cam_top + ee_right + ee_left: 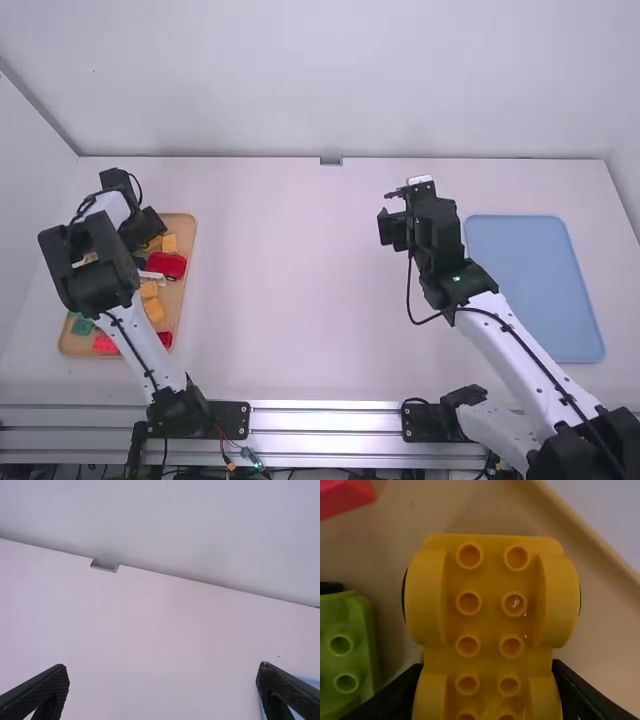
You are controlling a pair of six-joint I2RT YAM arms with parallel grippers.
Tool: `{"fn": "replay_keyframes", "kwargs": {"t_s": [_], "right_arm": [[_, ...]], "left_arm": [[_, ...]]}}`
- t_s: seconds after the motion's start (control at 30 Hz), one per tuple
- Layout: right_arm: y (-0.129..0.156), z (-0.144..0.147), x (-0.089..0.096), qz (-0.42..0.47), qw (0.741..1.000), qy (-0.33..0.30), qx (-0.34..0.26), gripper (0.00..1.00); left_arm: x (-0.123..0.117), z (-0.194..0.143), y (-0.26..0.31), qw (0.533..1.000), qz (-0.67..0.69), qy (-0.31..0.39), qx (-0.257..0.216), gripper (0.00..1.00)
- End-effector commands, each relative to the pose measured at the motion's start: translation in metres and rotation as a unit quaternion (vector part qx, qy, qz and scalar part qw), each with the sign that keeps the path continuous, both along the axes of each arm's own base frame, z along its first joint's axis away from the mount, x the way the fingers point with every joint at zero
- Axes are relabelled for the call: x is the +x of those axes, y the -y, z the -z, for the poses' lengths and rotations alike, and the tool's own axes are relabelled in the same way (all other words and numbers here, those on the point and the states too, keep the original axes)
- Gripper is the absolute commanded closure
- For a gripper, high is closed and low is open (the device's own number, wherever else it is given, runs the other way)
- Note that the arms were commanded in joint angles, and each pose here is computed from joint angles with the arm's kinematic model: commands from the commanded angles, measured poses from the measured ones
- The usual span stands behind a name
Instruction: Assemble lego blocks to make yellow taxi
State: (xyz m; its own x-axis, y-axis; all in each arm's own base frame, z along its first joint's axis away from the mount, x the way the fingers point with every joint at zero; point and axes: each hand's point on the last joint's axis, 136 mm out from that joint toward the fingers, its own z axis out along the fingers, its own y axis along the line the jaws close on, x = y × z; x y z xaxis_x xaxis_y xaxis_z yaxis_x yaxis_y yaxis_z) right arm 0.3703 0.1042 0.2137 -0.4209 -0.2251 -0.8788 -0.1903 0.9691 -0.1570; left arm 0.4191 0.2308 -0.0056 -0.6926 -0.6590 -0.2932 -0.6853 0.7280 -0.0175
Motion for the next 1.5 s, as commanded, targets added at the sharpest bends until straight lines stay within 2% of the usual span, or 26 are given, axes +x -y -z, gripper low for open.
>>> {"fn": "replay_keyframes", "kwargs": {"t_s": [0.0, 0.2, 0.37, 0.5, 0.53, 0.67, 0.73, 0.83, 0.9, 0.93, 1.0, 1.03, 1.07, 1.1, 1.13, 1.23, 1.33, 1.47], "right_arm": [[-0.002, -0.017, 0.006, 0.003, 1.0, 0.018, 0.008, 0.01], [-0.003, -0.017, 0.006, 0.003, 1.0, 0.017, 0.008, 0.01], [-0.003, -0.017, 0.006, 0.002, 1.0, 0.018, 0.007, 0.01], [-0.002, -0.017, 0.006, 0.002, 1.0, 0.017, 0.006, 0.01], [-0.002, -0.017, 0.006, 0.002, 1.0, 0.017, 0.007, 0.01], [-0.002, -0.017, 0.006, 0.003, 1.0, 0.017, 0.008, 0.01], [-0.002, -0.016, 0.006, 0.003, 1.0, 0.015, 0.007, 0.01], [-0.002, -0.015, 0.005, 0.003, 1.0, 0.012, 0.006, 0.01], [-0.001, -0.013, 0.004, 0.003, 1.0, 0.009, 0.004, 0.01], [-0.001, -0.013, 0.004, 0.003, 1.0, 0.007, 0.004, 0.01], [-0.001, -0.013, 0.004, 0.004, 1.0, 0.007, 0.004, 0.01], [-0.001, -0.013, 0.004, 0.004, 1.0, 0.008, 0.004, 0.01], [-0.001, -0.014, 0.004, 0.004, 1.0, 0.009, 0.004, 0.01], [-0.001, -0.015, 0.003, 0.003, 1.0, 0.01, 0.003, 0.01], [0.0, -0.018, 0.002, 0.003, 1.0, 0.014, 0.005, 0.01], [0.001, -0.024, -0.001, 0.003, 1.0, 0.02, 0.008, 0.01], [0.004, -0.029, -0.008, 0.003, 1.0, 0.022, 0.009, 0.01], [0.009, -0.039, -0.02, 0.004, 1.0, 0.025, 0.011, 0.01]], "left_arm": [[-0.008, 0.016, 0.01, 1.0, 0.001, -0.02, -0.023, 0.47], [-0.003, -0.004, 0.005, 0.999, 0.0, -0.022, -0.025, 0.52], [0.01, -0.042, 0.005, 1.0, 0.006, -0.007, -0.016, 0.56], [0.013, -0.079, 0.014, 1.0, 0.017, 0.0, -0.012, 0.65], [0.012, -0.089, 0.024, 0.999, 0.035, -0.001, -0.01, 0.73], [0.013, -0.11, 0.07, 0.993, 0.115, 0.014, -0.021, 0.74], [0.014, -0.118, 0.1, 0.984, 0.17, 0.035, -0.034, 0.78], [0.009, -0.129, 0.159, 0.952, 0.292, 0.078, -0.048, 0.77], [-0.003, -0.134, 0.199, 0.915, 0.39, 0.095, -0.035, 0.77], [-0.013, -0.133, 0.228, 0.882, 0.459, 0.102, -0.024, 0.75], [-0.028, -0.13, 0.256, 0.843, 0.529, 0.095, -0.011, 0.75], [-0.047, -0.125, 0.286, 0.805, 0.587, 0.084, -0.005, 0.75], [-0.054, -0.123, 0.295, 0.792, 0.605, 0.08, -0.005, 0.75], [-0.065, -0.118, 0.311, 0.768, 0.637, 0.071, -0.005, 0.78], [-0.081, -0.109, 0.336, 0.724, 0.688, 0.056, -0.005, 0.83], [-0.109, -0.087, 0.373, 0.646, 0.763, 0.027, 0.003, 0.91], [-0.126, -0.064, 0.396, 0.591, 0.807, -0.005, 0.026, 0.94], [-0.152, -0.031, 0.425, 0.473, 0.879, -0.041, 0.047, 0.93]]}}
